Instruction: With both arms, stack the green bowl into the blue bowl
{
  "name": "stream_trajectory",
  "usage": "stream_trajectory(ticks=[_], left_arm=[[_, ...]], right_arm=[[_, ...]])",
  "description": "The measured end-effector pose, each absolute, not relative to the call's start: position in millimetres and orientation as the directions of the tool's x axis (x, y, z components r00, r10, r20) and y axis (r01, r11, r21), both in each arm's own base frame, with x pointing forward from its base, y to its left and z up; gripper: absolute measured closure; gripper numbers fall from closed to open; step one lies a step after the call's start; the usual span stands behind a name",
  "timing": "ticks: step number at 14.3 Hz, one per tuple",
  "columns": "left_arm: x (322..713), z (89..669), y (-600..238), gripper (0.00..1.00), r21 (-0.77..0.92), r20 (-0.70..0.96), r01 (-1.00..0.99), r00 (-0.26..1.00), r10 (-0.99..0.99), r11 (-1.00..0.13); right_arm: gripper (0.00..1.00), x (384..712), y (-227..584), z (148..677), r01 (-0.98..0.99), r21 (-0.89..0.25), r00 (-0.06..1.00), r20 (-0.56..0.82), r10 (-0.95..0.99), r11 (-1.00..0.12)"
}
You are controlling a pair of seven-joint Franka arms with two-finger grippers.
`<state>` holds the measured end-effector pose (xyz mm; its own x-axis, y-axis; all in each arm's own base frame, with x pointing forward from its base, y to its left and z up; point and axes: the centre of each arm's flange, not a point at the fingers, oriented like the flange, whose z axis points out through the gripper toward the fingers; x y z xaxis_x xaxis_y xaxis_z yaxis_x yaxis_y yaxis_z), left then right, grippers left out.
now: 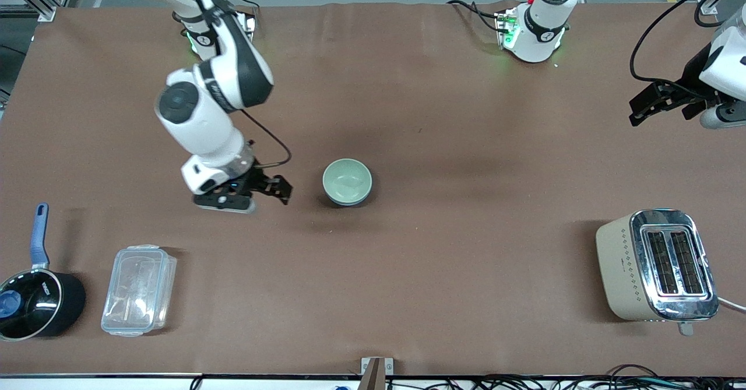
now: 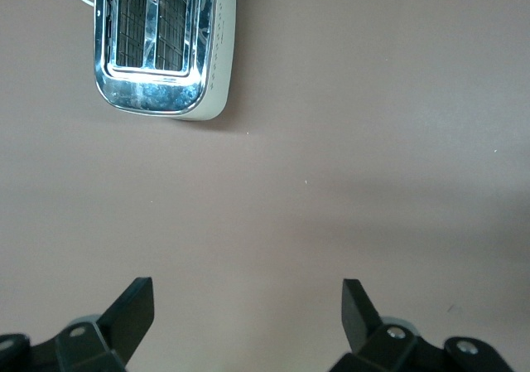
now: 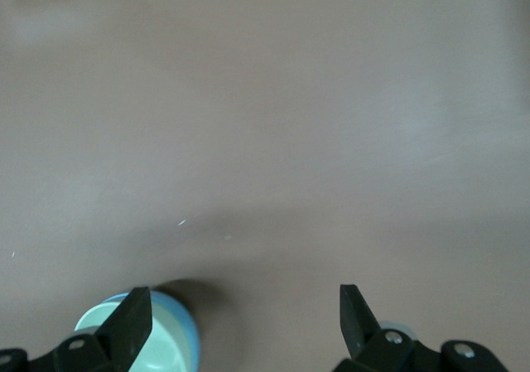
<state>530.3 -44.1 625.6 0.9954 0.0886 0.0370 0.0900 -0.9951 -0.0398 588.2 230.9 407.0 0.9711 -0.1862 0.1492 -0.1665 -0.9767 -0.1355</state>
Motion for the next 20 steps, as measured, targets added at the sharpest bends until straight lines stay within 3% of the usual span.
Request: stream_trajectory(ticks=[4,9,16,20], left_arm=[[530.1,625.8,-45.5,0.00,-0.040,0.037,0.087,0.996,0.086,-0.995],[529.6,626.9,-47.5,0.00,-0.040,0.040,0.084,0.996,0.082,-0.996],[528.0,627.6,-51.1,0.00,-0.041,0.036,0.077,0.996,0.076,-0.996],[526.7,629.6,-52.7,0.00,-0.041,0.039,0.074,0.997,0.073,-0.996]], right_arm=[[0.00,587.9,178.6,450.5,-0.180,-0.038,0.970,0.161,-0.183,-0.983],[0.00,598.3,141.4,506.5,-0.210,-0.001,0.967,0.145,-0.208,-0.978],[0.00,598.5,44.5,588.0,-0.159,0.012,0.981,0.113,-0.157,-0.987],[0.00,581.9,11.8,619.0,-0.106,-0.001,0.989,0.108,-0.106,-0.994]])
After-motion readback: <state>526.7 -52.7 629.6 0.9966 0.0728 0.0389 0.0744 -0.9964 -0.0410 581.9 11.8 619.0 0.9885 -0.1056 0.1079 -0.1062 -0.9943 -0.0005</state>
